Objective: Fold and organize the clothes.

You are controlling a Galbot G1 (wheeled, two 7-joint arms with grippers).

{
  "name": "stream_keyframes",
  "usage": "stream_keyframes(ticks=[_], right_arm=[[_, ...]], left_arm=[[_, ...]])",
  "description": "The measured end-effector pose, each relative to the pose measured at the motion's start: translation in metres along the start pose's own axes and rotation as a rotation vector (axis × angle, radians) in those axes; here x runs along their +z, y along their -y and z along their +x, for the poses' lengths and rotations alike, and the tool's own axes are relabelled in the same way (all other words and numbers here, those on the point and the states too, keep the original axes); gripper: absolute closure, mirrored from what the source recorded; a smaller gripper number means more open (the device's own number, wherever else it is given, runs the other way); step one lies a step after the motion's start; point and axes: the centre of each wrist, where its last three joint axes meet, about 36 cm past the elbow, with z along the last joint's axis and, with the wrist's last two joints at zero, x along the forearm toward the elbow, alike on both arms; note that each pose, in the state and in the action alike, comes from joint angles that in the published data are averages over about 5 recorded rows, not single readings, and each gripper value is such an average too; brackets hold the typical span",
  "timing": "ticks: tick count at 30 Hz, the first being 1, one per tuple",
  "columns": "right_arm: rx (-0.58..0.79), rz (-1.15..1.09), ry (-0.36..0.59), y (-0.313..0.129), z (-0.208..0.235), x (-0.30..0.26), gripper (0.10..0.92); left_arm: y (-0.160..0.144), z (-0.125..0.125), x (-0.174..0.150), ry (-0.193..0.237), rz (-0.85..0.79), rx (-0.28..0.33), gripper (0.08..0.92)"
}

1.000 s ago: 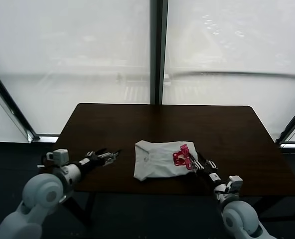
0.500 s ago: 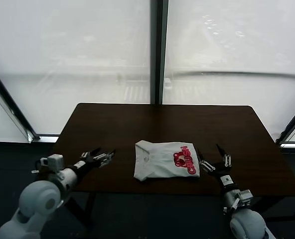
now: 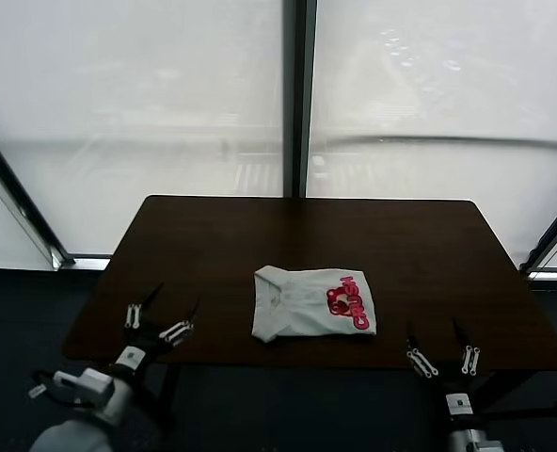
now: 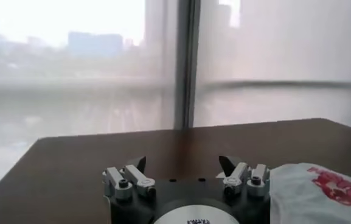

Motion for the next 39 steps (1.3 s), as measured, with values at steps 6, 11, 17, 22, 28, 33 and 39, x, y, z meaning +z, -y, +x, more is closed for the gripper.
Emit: stream_keyframes(ticks=[6, 11, 17, 22, 28, 33, 39], right_arm=[[-0.014, -0.017, -0.047, -0.008, 0.045, -0.014, 0.115], [-0.012, -0.034, -0.099, -0.009, 0.067, -0.021, 0.115], [-0.001, -0.061, -0.131, -0.011, 0.077, -0.025, 0.115], [0.001, -0.066, -0.138, -0.012, 0.081, -0.024, 0.115], [-0.004, -0.062, -0.142, -0.013, 0.083, -0.021, 0.115], [-0.004, -0.061, -0.145, -0.013, 0.086, -0.02, 0.115], [-0.004, -0.06, -0.146, -0.013, 0.086, -0.02, 0.115]], left_arm=[[0.003, 0.044, 0.025, -0.025, -0.054, -0.023, 0.092], [0.001, 0.074, 0.036, -0.082, -0.054, -0.053, 0.092], [0.0, 0.088, 0.038, -0.127, -0.04, -0.062, 0.092], [-0.001, 0.092, 0.04, -0.153, -0.05, -0.063, 0.092], [-0.002, 0.097, 0.042, -0.153, -0.024, -0.08, 0.092], [0.0, 0.099, 0.042, -0.168, 0.021, -0.092, 0.092], [-0.001, 0.1, 0.041, -0.173, 0.026, -0.087, 0.092]])
